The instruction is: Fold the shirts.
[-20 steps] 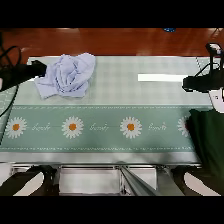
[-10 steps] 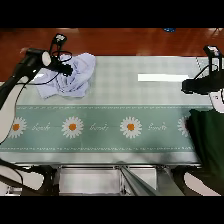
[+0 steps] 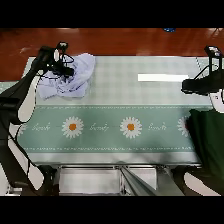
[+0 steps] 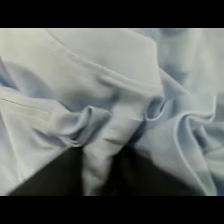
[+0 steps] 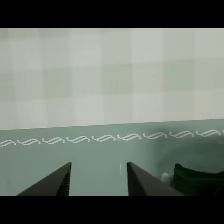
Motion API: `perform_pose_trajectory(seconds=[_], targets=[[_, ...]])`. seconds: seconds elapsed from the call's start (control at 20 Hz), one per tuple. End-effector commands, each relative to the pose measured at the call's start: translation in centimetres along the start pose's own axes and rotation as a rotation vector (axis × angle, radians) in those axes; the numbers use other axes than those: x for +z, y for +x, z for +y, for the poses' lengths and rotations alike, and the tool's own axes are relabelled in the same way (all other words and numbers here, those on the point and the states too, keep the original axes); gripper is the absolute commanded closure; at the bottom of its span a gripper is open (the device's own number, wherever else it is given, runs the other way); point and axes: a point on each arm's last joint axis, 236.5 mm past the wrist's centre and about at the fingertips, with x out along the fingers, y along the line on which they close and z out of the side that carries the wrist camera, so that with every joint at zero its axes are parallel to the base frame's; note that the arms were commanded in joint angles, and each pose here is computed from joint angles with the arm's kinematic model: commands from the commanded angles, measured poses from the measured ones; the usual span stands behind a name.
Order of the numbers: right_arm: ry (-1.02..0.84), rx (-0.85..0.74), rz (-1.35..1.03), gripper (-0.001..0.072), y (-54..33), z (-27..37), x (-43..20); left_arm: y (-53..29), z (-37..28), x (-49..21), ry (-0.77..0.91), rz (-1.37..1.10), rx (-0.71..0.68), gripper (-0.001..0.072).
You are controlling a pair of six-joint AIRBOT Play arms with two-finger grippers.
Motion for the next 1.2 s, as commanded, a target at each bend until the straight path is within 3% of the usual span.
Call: perform_pose_trajectory(seconds=[0.0,0.25,0.5,1.0,1.15], targets=[[0.010,0.004,-0.002,0.0304,0.0,0.1,0.1,0.5,-0.3,-3.1,-0.057,0.141,-0.047,0.0683],[0.023,0.051,-0.035,0.0304,-1.3,1.2,0.3,-8.2,-1.4,3.4,-0.131,-0.081,-0.162,0.0682],[0.003,0.053,-0.169,0.0304,-6.4,1.4,1.1,-26.7,-2.6,10.0,-0.203,-0.537,-0.323,0.0682],[-0.051,0.118,-0.519,0.0304,-20.5,3.3,-1.5,-59.7,-5.8,6.0,-0.095,-1.241,-0.504,0.0682],[-0.057,0.119,-0.552,0.0304,-22.1,3.4,-2.5,-66.5,-9.2,3.0,-0.077,-1.358,-0.725,0.0682]])
